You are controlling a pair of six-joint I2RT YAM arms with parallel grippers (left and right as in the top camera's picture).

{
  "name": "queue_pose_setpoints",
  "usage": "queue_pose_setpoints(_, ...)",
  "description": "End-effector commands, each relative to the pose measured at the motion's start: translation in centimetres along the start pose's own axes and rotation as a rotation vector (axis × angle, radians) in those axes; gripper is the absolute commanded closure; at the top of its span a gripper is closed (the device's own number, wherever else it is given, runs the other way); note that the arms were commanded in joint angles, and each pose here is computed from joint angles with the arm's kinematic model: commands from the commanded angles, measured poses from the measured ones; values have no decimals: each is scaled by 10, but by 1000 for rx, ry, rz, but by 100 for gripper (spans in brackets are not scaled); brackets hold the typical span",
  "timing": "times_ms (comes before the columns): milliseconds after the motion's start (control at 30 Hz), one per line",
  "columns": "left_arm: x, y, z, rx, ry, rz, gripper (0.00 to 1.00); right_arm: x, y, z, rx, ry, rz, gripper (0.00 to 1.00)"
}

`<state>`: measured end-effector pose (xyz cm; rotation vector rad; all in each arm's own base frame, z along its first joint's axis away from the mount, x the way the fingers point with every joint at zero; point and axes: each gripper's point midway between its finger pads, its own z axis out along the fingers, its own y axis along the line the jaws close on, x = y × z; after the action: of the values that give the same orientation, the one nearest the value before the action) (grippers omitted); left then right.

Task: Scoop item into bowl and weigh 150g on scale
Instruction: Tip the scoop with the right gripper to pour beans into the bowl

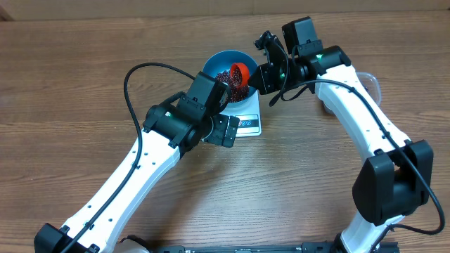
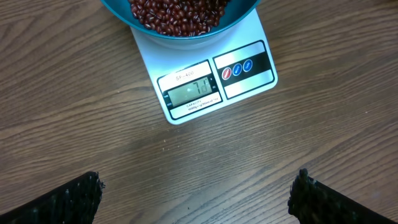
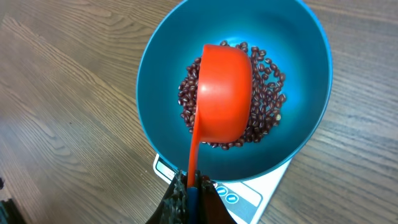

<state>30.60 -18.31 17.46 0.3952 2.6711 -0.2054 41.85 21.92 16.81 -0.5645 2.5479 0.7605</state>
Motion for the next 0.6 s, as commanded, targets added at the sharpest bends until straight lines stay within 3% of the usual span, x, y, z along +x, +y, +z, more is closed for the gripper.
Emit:
queue_pose_setpoints(0,0,2,-1,-9,-7,14,1,-23,20,-31,2,-92,-108,97)
queue_pose_setpoints(200,0,2,-1,-9,-7,14,1,-25,36,-38,13,-107,-235,96)
queue_pose_setpoints(567,0,2,-1,-9,-7,14,1,-19,31,-31,266,-60,-355,96)
